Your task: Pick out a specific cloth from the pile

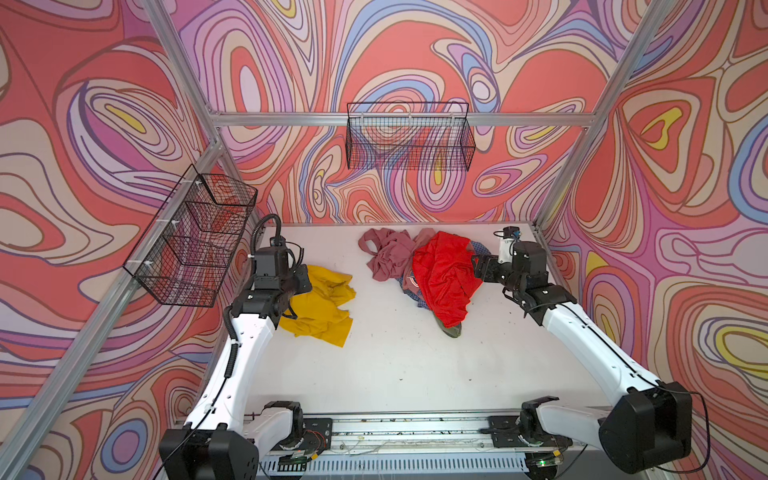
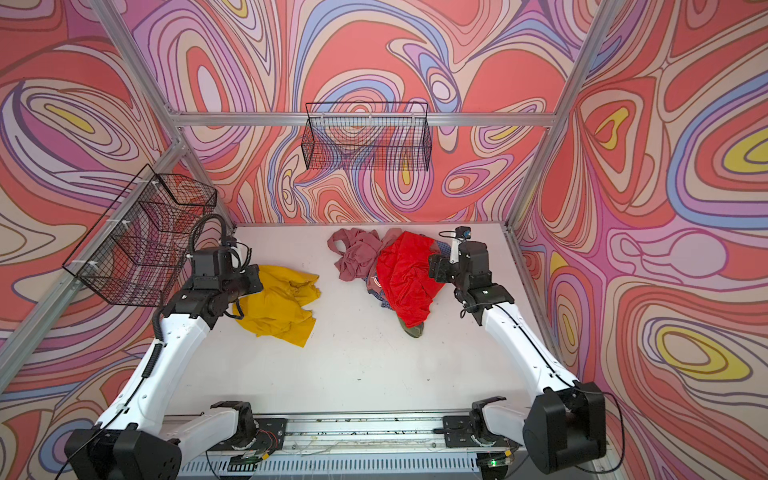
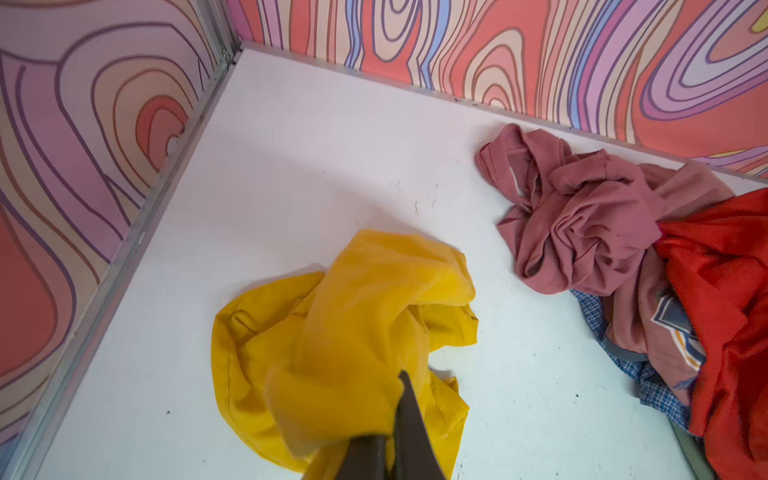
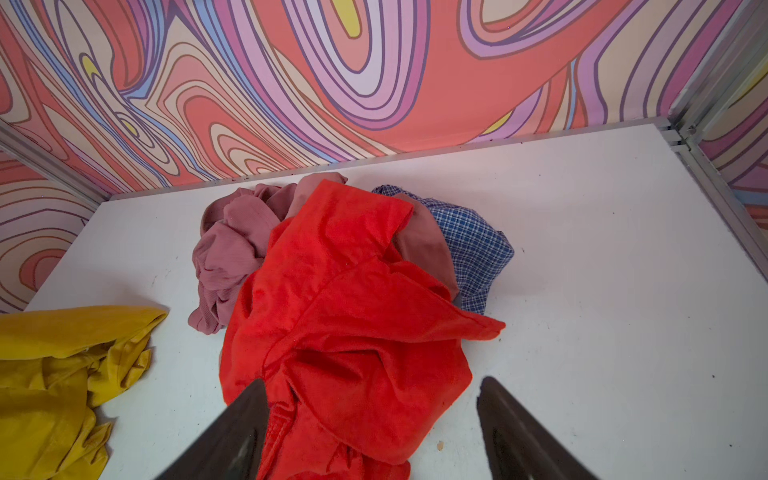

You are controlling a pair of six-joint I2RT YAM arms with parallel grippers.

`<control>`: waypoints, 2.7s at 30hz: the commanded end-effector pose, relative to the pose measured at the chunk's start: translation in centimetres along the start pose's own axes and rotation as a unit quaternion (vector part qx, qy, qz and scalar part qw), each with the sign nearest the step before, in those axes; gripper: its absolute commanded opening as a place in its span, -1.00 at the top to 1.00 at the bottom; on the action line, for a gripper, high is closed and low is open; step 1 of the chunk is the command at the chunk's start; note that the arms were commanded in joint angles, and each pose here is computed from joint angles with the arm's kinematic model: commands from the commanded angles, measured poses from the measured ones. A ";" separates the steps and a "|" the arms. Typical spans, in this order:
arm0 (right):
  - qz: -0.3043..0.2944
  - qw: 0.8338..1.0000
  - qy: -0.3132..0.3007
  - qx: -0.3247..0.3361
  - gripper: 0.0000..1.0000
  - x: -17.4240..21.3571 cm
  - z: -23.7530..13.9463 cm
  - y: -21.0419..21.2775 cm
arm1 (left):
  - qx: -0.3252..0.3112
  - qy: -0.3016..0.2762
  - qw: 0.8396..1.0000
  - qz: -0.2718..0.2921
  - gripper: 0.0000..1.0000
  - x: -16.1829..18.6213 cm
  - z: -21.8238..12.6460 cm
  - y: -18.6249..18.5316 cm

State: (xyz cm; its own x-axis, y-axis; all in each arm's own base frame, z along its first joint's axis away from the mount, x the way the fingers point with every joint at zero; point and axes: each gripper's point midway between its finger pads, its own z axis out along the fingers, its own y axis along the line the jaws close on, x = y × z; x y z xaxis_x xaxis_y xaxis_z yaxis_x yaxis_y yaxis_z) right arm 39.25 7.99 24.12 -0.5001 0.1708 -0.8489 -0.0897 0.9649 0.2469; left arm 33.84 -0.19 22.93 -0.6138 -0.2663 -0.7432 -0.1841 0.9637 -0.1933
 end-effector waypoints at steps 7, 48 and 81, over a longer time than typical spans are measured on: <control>0.008 1.000 0.007 -0.011 -0.61 0.7 0.7 0.2 | -0.055 0.018 0.994 -0.090 1.00 5.9 -0.2 3.4; 0.002 1.000 0.007 0.012 -0.64 1.5 1.5 -0.9 | -0.128 0.016 0.971 -0.201 -0.23 9.4 -2.9 5.9; 0.000 0.999 0.029 0.020 -0.64 2.8 1.5 -1.3 | -0.088 0.125 0.980 -0.126 0.09 11.4 6.2 2.3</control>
State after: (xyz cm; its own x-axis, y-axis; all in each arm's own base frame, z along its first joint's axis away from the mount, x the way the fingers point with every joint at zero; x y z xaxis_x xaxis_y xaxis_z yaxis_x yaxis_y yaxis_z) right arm 39.51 7.92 21.33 -0.5398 0.1724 -0.8240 -0.0674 0.9668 0.2464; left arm 32.31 -3.16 10.44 -0.7499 -0.4446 -0.4898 -0.3688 0.8957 -0.2484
